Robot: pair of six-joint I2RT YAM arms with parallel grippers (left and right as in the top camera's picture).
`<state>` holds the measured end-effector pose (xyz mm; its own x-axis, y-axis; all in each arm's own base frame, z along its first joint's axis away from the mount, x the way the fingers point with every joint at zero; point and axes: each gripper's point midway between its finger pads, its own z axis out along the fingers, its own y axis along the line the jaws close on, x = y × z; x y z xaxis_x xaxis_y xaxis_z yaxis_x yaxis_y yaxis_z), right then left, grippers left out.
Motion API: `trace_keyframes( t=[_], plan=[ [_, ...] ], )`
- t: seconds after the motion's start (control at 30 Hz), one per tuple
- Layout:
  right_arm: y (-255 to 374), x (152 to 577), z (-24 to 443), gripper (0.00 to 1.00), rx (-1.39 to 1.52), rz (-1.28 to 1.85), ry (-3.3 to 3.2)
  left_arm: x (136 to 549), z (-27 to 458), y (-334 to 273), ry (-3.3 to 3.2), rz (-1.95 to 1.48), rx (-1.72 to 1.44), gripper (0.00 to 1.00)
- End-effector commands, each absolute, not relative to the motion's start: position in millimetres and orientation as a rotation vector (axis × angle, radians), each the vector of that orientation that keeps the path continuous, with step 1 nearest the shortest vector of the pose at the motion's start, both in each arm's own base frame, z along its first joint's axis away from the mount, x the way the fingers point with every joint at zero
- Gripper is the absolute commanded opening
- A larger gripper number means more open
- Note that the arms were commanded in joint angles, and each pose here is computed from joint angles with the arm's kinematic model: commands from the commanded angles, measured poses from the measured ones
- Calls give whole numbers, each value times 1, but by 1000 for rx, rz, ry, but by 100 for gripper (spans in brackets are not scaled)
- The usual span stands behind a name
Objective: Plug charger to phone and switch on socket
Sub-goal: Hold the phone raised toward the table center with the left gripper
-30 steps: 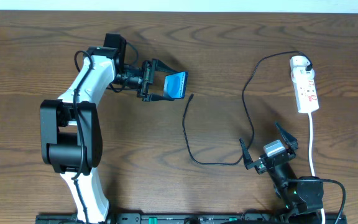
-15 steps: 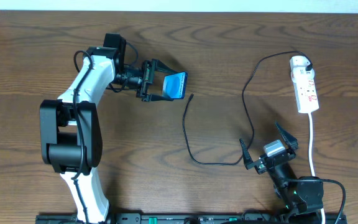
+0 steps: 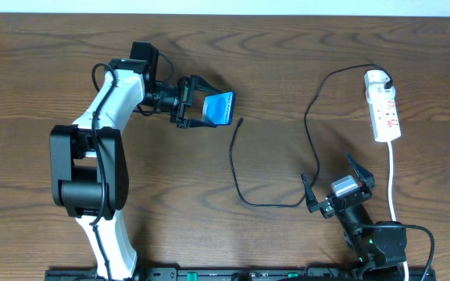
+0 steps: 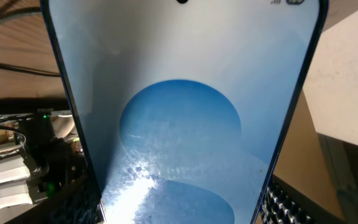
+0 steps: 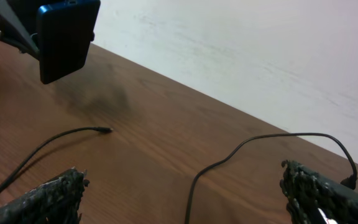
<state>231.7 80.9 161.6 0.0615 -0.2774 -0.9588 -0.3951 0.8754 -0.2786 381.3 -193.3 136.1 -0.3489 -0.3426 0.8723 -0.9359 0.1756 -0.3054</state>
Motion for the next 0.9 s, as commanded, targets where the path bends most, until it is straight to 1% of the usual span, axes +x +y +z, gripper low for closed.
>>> trace_keyframes(
  t=[0.0, 0.17, 0.6, 0.87],
  plan=[
    [80, 232, 161, 99, -541, 104, 1534, 386, 151, -193, -1788, 1194, 1206, 57],
    [80, 232, 161, 99, -541, 104, 1534, 386, 149, -192, -1807, 1189, 1211, 57],
    [80, 232, 161, 99, -541, 104, 1534, 399, 121, -178, -1978, 1096, 1333, 57],
    [80, 232, 161, 99, -541, 103, 1534, 400, 117, -175, -1997, 1081, 1348, 57]
  ],
)
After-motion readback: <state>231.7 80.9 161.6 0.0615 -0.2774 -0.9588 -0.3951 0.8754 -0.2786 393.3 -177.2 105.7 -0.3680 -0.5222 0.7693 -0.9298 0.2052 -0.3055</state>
